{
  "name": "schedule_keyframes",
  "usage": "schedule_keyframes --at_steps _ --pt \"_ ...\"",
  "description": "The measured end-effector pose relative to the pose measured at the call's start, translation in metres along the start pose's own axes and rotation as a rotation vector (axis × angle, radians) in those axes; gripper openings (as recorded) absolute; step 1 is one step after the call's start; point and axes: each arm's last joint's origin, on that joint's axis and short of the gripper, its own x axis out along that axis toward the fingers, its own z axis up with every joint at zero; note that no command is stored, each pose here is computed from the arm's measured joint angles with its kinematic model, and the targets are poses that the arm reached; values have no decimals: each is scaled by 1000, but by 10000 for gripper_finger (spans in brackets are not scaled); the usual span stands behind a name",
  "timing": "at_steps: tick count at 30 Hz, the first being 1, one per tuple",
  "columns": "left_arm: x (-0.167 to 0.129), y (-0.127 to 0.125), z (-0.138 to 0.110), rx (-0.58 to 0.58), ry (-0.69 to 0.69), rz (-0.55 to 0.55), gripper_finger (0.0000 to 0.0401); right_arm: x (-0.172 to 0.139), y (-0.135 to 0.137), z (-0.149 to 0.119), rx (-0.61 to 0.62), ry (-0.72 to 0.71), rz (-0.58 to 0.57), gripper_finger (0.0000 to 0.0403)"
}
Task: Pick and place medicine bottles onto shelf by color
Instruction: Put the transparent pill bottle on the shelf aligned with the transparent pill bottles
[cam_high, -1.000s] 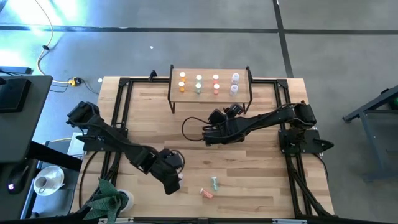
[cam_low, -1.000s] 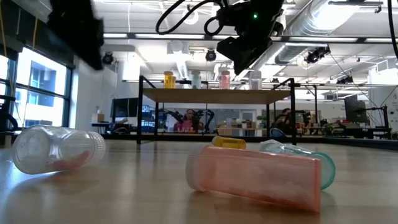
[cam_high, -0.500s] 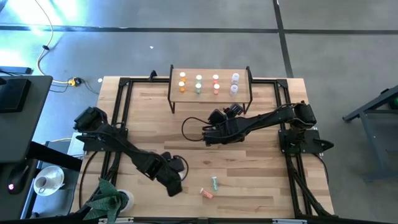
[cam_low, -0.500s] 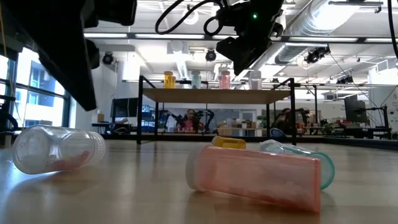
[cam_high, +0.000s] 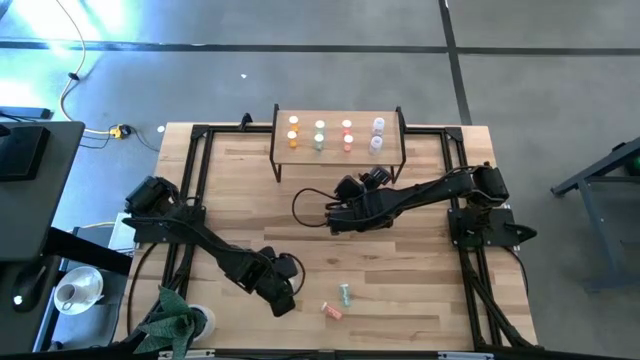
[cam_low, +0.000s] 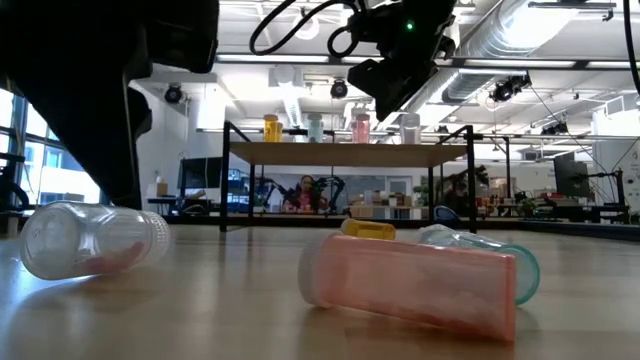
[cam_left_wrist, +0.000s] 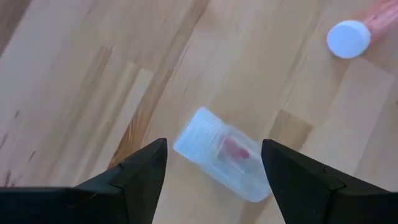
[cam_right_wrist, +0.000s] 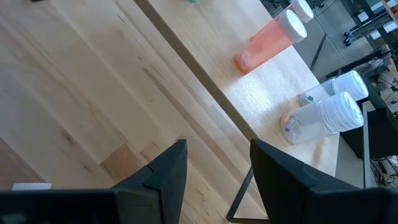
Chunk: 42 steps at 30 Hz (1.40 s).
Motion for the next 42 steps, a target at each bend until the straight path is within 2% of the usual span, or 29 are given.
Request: schedule_keyframes --at_steps 12,16,21,25,34,42 --pt "15 0 -7 13 78 14 252 0 0 0 3 -2 1 168" --pt "19 2 -10 48 126 35 252 0 0 0 5 -3 2 168" --pt "19 6 -9 109 108 74 251 0 0 0 8 -5 3 168" --pt "20 6 -8 209 86 87 232 0 0 0 7 -5 3 168" --pt "19 6 -8 339 82 86 155 0 0 0 5 -4 2 168" --pt "19 5 -8 375 79 82 151 0 0 0 5 -3 2 168"
